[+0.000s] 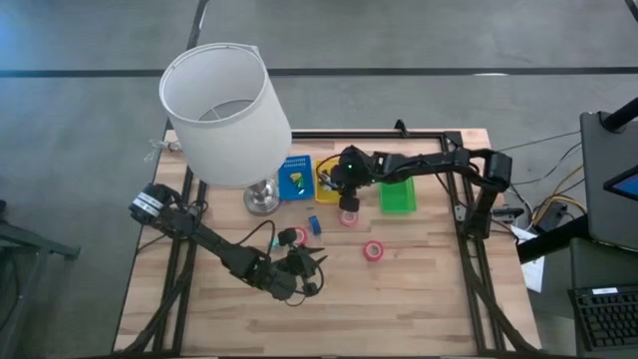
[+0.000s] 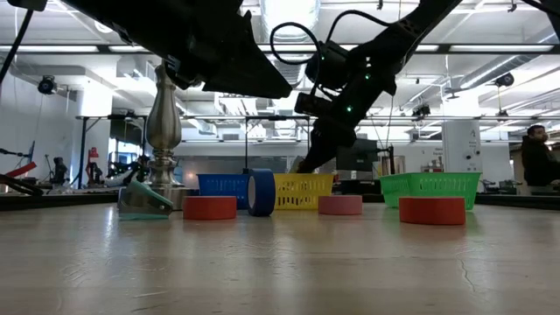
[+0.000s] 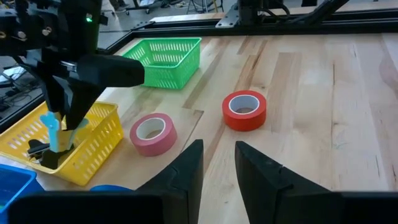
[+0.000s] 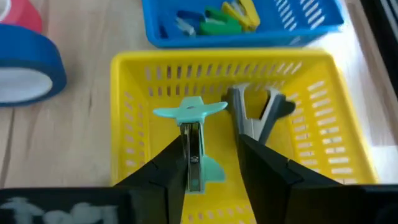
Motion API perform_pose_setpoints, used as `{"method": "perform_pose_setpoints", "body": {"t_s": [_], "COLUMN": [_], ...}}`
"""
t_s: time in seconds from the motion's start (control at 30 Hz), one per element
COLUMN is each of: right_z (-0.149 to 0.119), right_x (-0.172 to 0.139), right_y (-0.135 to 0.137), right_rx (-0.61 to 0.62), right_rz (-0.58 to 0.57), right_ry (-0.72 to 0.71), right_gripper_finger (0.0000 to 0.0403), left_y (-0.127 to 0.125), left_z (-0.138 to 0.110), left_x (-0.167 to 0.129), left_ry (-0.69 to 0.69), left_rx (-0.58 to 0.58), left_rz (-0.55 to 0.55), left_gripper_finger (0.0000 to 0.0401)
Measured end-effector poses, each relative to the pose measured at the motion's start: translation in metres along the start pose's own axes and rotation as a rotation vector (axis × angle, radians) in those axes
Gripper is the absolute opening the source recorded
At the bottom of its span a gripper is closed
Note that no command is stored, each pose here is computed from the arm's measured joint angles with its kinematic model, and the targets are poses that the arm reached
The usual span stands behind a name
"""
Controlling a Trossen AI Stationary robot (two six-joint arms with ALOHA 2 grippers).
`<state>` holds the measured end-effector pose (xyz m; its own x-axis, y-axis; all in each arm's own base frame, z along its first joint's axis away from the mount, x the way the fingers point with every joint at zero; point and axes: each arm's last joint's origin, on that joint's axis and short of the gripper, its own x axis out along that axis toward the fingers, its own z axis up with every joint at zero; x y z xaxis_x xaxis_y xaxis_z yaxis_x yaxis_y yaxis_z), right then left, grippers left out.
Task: Pick and place Stapler, Stapler remover, tape
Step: Put the bottom blue staple remover into the yellow bin, then put the blue staple remover into the yellow bin
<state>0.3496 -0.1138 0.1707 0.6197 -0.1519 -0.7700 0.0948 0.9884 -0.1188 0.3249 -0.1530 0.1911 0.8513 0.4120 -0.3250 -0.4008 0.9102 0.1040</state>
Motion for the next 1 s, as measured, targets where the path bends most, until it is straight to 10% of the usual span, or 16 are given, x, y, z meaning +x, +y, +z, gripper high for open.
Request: {"method": "perform_pose_setpoints", "body": {"t_s": [1.0], "right_z": [-0.0029], "right_x": [-0.0012], "right_y": [0.0016], "right_rx": [-0.025], "right_rz": [0.024], "right_ry": [0.029], "right_gripper_finger": [0.016], "left_y": [0.0], "left_z": [0.0], "left_x": [0.0], "left_ry": [0.0], "left_rx": [-0.026], "left_rz": [-0.001], "left_gripper_finger": [0.0094]}}
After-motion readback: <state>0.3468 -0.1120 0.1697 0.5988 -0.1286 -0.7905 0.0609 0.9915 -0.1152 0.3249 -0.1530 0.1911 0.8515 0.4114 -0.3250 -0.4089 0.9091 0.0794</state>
